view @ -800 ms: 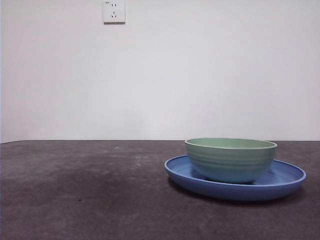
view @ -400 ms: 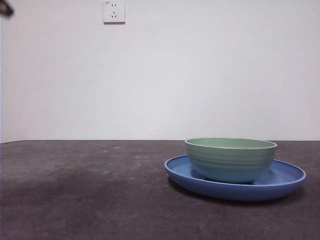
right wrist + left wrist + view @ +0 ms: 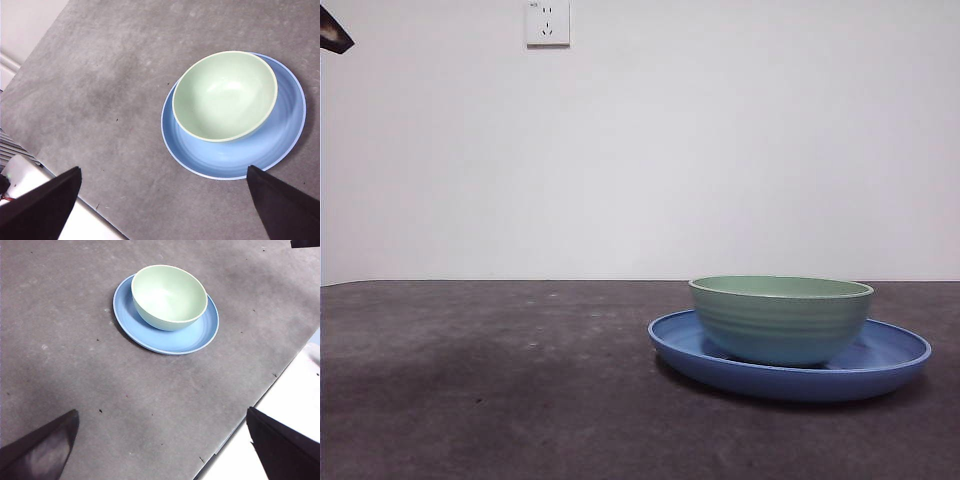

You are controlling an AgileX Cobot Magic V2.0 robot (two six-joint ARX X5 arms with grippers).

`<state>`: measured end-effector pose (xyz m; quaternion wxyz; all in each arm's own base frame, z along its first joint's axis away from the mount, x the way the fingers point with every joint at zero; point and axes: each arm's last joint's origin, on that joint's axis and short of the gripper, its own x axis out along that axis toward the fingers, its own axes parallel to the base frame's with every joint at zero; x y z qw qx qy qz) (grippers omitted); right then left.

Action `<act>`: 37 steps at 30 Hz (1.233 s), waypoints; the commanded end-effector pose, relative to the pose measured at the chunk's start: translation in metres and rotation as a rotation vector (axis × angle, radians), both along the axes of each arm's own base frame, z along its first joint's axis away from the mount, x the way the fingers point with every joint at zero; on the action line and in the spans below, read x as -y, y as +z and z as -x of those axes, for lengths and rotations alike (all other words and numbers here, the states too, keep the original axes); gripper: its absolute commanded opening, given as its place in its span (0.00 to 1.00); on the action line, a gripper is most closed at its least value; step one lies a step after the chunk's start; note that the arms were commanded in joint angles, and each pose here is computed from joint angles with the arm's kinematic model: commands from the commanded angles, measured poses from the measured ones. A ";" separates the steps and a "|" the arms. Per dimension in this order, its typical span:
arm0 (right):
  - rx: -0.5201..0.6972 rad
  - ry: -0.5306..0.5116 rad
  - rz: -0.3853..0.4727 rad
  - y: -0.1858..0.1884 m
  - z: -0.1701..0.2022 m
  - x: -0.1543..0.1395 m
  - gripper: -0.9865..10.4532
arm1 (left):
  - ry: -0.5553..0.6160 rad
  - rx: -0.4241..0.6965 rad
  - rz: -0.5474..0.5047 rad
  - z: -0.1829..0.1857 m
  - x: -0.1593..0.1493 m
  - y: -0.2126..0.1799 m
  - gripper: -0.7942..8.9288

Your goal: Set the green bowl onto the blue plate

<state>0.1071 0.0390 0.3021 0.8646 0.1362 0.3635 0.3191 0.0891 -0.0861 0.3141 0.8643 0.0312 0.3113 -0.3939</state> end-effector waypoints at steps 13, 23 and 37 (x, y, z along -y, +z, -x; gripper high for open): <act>-0.176 -0.219 0.124 -0.013 -0.020 0.007 0.55 | -0.008 0.010 0.014 0.000 0.001 0.004 0.66; -0.267 -0.253 0.154 -0.032 -0.058 0.009 0.46 | -0.008 0.010 0.014 0.000 0.001 0.004 0.66; -0.364 -0.246 0.117 -0.066 -0.110 0.011 0.36 | -0.008 -0.006 0.000 0.001 0.000 0.003 0.66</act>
